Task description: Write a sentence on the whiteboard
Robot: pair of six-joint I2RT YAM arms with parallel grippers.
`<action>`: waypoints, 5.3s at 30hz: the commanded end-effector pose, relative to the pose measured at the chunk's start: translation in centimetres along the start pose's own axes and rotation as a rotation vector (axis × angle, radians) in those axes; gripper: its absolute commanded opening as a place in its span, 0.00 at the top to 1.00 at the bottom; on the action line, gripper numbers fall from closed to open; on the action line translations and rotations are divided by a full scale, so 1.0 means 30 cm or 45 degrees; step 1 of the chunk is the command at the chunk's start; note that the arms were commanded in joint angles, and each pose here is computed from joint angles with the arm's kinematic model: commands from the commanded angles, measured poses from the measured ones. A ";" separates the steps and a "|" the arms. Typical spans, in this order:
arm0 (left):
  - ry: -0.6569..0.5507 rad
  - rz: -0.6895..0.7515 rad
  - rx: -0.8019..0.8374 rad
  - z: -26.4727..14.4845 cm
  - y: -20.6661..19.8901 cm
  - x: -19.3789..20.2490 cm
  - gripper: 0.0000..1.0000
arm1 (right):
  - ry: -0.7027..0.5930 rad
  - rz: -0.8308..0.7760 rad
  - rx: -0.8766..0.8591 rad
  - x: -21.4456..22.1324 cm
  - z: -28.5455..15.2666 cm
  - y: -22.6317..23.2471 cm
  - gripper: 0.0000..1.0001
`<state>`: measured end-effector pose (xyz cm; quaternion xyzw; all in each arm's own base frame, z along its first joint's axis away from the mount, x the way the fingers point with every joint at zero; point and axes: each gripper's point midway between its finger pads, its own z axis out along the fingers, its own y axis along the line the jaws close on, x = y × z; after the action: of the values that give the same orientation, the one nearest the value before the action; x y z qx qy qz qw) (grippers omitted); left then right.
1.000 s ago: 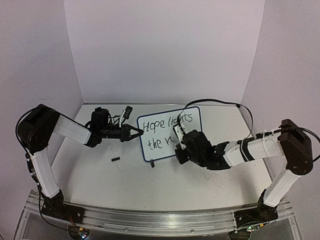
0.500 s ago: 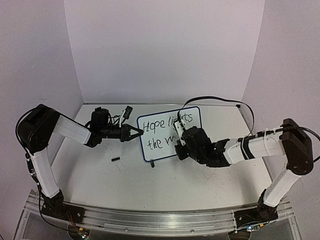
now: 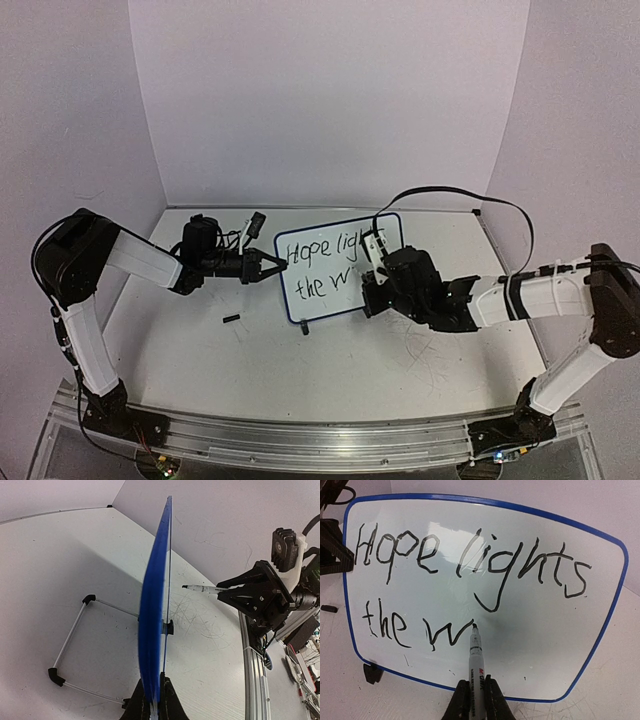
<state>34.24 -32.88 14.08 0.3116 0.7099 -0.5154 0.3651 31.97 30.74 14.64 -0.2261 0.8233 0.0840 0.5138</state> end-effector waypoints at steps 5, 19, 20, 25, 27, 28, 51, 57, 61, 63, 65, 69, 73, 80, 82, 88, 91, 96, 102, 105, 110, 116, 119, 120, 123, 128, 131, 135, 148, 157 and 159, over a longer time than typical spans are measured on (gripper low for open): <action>0.085 -0.005 -0.070 0.014 0.034 0.071 1.00 | 0.031 0.066 -0.008 0.045 0.044 -0.001 1.00; 0.086 -0.003 -0.071 0.012 0.033 0.073 1.00 | -0.022 0.103 0.086 0.011 0.055 -0.040 1.00; 0.086 -0.003 -0.072 0.012 0.033 0.073 1.00 | -0.022 0.101 0.090 0.010 0.059 -0.040 1.00; 0.085 -0.002 -0.070 0.011 0.031 0.072 1.00 | -0.027 0.096 0.088 0.004 0.064 -0.037 1.00; 0.086 -0.002 -0.070 0.012 0.032 0.072 1.00 | -0.035 0.094 0.090 -0.003 0.062 -0.037 1.00; 0.085 -0.002 -0.069 0.012 0.031 0.072 1.00 | -0.039 0.093 0.089 -0.008 0.062 -0.037 1.00; 0.084 -0.001 -0.069 0.013 0.032 0.070 1.00 | 0.102 0.015 -0.012 0.110 0.053 0.022 1.00; 0.086 -0.004 -0.066 0.015 0.033 0.070 1.00 | 0.094 0.037 0.078 0.104 0.053 -0.025 1.00; 0.086 -0.004 -0.068 0.014 0.032 0.070 1.00 | 0.064 0.055 0.121 0.074 0.056 -0.048 1.00; 0.085 -0.002 -0.070 0.013 0.032 0.069 1.00 | 0.037 0.068 0.140 0.051 0.055 -0.064 1.00; 0.087 -0.003 -0.069 0.014 0.032 0.071 1.00 | 0.014 0.074 0.154 0.030 0.055 -0.075 1.00; 0.088 -0.004 -0.068 0.014 0.033 0.071 1.00 | -0.025 0.081 0.165 -0.008 0.056 -0.085 1.00; 0.087 -0.002 -0.069 0.014 0.033 0.071 1.00 | -0.045 0.084 0.159 -0.028 0.059 -0.083 1.00; 0.087 -0.002 -0.069 0.015 0.034 0.071 1.00 | -0.075 0.078 0.140 -0.058 0.054 -0.076 1.00; 0.088 -0.002 -0.066 0.016 0.032 0.070 1.00 | -0.082 0.079 0.138 -0.066 0.052 -0.075 1.00; 0.087 -0.001 -0.068 0.014 0.032 0.069 1.00 | -0.051 0.084 0.123 -0.032 0.059 -0.067 1.00; 0.088 -0.003 -0.068 0.015 0.033 0.071 1.00 | -0.021 0.090 0.113 0.000 0.055 -0.066 1.00; 0.089 -0.003 -0.067 0.016 0.034 0.072 1.00 | 0.051 0.090 0.086 0.076 0.045 -0.053 1.00; 0.090 -0.004 -0.066 0.016 0.034 0.073 1.00 | 0.087 0.081 0.102 0.120 0.032 -0.065 1.00; 0.090 -0.005 -0.067 0.016 0.035 0.073 1.00 | 0.059 0.093 0.130 0.090 0.023 -0.083 1.00; 0.089 -0.004 -0.068 0.015 0.033 0.072 1.00 | -0.072 0.130 0.059 -0.028 -0.039 -0.076 1.00; 0.088 -0.001 -0.065 0.014 0.029 0.070 1.00 | -0.050 0.135 0.058 -0.019 -0.009 -0.091 1.00; 0.086 0.002 -0.068 0.012 0.028 0.069 1.00 | -0.061 0.138 0.059 -0.037 0.006 -0.088 1.00; 0.088 0.001 -0.068 0.012 0.029 0.072 1.00 | -0.065 0.138 0.059 -0.042 0.009 -0.085 1.00; 0.087 0.000 -0.069 0.012 0.030 0.071 1.00 | -0.064 0.127 0.069 -0.045 0.024 -0.085 1.00; 0.089 0.003 -0.070 0.011 0.030 0.072 1.00 | -0.052 0.108 0.069 -0.031 0.035 -0.081 1.00; 0.091 -0.001 -0.068 0.014 0.031 0.073 1.00 | -0.042 0.104 0.077 -0.020 0.040 -0.083 1.00; 0.089 0.002 -0.064 0.015 0.029 0.070 1.00 | -0.027 0.097 0.076 -0.002 0.053 -0.077 1.00; 0.089 0.002 -0.067 0.013 0.029 0.070 1.00 | 0.051 0.117 0.061 0.083 0.046 -0.075 1.00; 0.089 0.002 -0.065 0.014 0.028 0.069 1.00 | 0.089 0.105 0.059 0.120 0.043 -0.077 1.00; 0.089 0.003 -0.065 0.014 0.028 0.068 1.00 | 0.095 0.099 0.063 0.125 0.042 -0.079 1.00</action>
<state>34.21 -33.04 14.17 0.3169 0.7083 -0.5128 0.3672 32.95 28.29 11.46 -0.1854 0.8478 0.0762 0.4910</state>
